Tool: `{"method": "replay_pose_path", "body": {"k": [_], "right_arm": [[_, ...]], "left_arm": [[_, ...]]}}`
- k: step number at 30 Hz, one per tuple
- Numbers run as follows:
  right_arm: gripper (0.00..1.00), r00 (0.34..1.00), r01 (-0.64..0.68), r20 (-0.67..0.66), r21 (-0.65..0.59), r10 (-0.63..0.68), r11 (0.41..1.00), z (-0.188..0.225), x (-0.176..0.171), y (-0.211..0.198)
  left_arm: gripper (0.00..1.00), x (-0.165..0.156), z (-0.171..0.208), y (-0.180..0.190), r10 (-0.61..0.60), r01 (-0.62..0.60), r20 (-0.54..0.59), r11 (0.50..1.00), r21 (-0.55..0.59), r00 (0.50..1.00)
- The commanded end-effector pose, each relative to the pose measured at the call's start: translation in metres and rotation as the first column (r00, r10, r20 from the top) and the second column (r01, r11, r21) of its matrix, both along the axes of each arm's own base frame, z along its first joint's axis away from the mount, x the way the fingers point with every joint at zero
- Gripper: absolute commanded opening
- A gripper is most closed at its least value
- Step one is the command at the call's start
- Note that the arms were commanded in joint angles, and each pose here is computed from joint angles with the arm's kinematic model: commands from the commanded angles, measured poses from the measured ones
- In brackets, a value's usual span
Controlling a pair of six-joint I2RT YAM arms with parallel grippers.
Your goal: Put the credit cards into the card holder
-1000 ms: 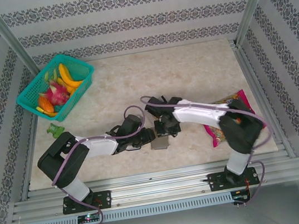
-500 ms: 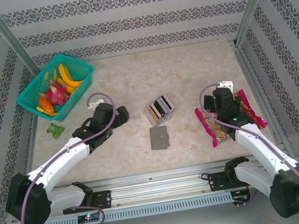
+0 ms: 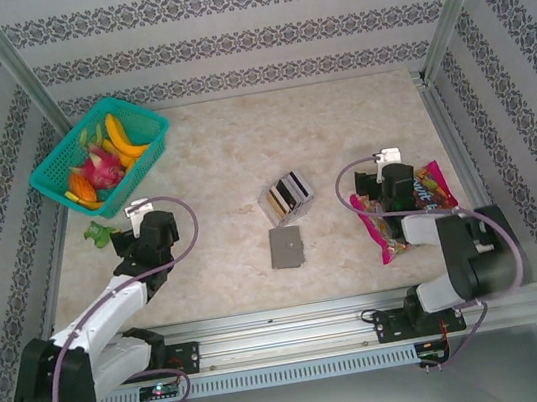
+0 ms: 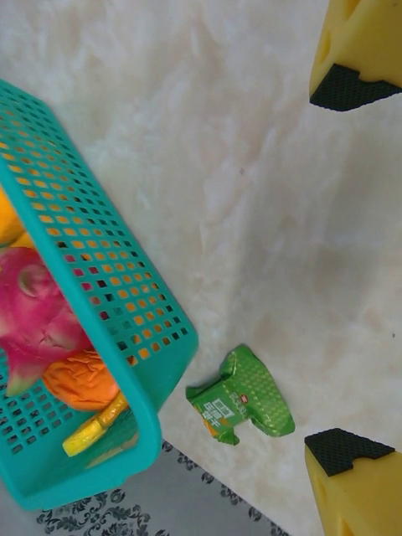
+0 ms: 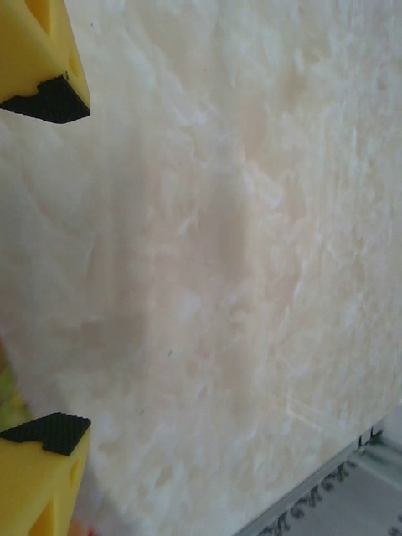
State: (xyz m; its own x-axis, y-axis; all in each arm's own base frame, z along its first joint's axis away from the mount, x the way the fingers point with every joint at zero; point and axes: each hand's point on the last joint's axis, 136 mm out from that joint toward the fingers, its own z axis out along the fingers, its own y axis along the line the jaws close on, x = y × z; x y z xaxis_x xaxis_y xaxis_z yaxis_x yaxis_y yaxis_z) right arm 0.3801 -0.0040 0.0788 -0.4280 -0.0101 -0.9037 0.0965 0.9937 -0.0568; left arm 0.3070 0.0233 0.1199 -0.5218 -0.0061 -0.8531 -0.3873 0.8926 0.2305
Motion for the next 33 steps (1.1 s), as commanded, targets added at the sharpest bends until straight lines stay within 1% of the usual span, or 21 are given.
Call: {"method": "replay_pose_path", "body": {"k": [1,3,4,5,6,9,11,14,15,16,17,18,19,20,21,23,24,26,27,33], "right_arm": [[0.91,0.983,-0.069,0.169,0.012,0.066,0.998,0.026,0.008,0.01],[0.92,0.984,-0.099,0.15,0.004,0.097,0.995,0.026,0.006,0.015],[0.93,0.984,-0.083,0.158,0.001,0.082,0.997,0.026,0.008,0.013],[0.97,0.99,-0.027,0.142,0.007,0.025,1.0,0.022,0.009,0.005],[0.98,0.989,0.009,0.148,0.016,-0.011,1.0,0.028,0.014,-0.002],[0.97,0.988,0.033,0.152,0.023,-0.036,0.999,0.03,0.013,-0.007],[0.98,0.988,0.044,0.146,0.02,-0.046,0.999,0.029,0.013,-0.008],[0.98,0.988,0.043,0.147,0.023,-0.046,0.999,0.029,0.013,-0.008],[0.98,0.988,0.043,0.146,0.022,-0.046,0.999,0.029,0.013,-0.008],[0.97,0.988,0.042,0.147,0.023,-0.045,0.999,0.029,0.013,-0.008],[0.98,0.988,0.043,0.146,0.022,-0.046,0.999,0.029,0.013,-0.008],[0.97,0.988,0.042,0.146,0.022,-0.045,0.999,0.029,0.013,-0.008],[0.98,0.988,0.042,0.145,0.023,-0.045,0.999,0.029,0.013,-0.008],[0.98,0.988,0.042,0.147,0.023,-0.045,0.999,0.029,0.013,-0.008],[0.98,0.988,0.041,0.147,0.024,-0.044,0.999,0.029,0.013,-0.008],[0.98,0.988,0.042,0.147,0.022,-0.045,0.999,0.029,0.013,-0.008],[0.98,0.988,0.041,0.147,0.023,-0.044,0.999,0.029,0.013,-0.008],[0.98,0.988,0.041,0.146,0.023,-0.044,0.999,0.029,0.013,-0.008],[0.98,0.988,0.04,0.145,0.023,-0.043,0.999,0.029,0.014,-0.008],[0.98,0.989,0.037,0.145,0.025,-0.04,0.999,0.029,0.013,-0.008]], "left_arm": [[1.0,0.026,0.013,-0.005,-0.086,0.081,0.087,0.995,0.057,0.992],[1.0,0.032,0.006,-0.01,-0.125,0.118,0.11,0.991,0.065,0.986],[1.0,0.036,0.002,-0.013,-0.149,0.142,0.124,0.988,0.062,0.981],[1.0,0.04,0.0,-0.014,-0.165,0.159,0.135,0.986,0.059,0.977],[1.0,0.044,-0.001,-0.016,-0.18,0.173,0.134,0.983,0.059,0.975],[1.0,0.059,0.0,-0.023,-0.239,0.231,0.168,0.971,0.066,0.956],[1.0,0.071,-0.003,-0.023,-0.263,0.256,0.168,0.965,0.065,0.95],[1.0,0.085,-0.017,-0.015,-0.249,0.252,0.179,0.968,0.011,0.952],[1.0,0.086,-0.018,-0.009,-0.222,0.227,0.173,0.974,-0.008,0.959],[1.0,0.086,-0.021,-0.009,-0.242,0.252,0.163,0.967,-0.046,0.957],[1.0,0.085,-0.022,-0.008,-0.253,0.269,0.196,0.961,-0.063,0.948],[1.0,0.082,-0.028,-0.005,-0.252,0.273,0.205,0.958,-0.084,0.946],[1.0,0.082,-0.029,0.0,-0.231,0.258,0.25,0.963,-0.082,0.941],[1.0,0.083,-0.03,0.005,-0.208,0.238,0.244,0.966,-0.098,0.947],[1.0,0.083,-0.037,0.006,-0.201,0.226,0.178,0.965,-0.134,0.963],[1.0,0.086,-0.032,0.008,-0.199,0.226,0.219,0.968,-0.11,0.955],[1.0,0.084,-0.036,0.007,-0.197,0.222,0.186,0.967,-0.125,0.963],[1.0,0.086,-0.033,0.009,-0.196,0.223,0.207,0.968,-0.113,0.958],[1.0,0.085,-0.035,0.008,-0.197,0.222,0.187,0.967,-0.124,0.962],[1.0,0.086,-0.034,0.007,-0.201,0.227,0.195,0.967,-0.117,0.96]]}}
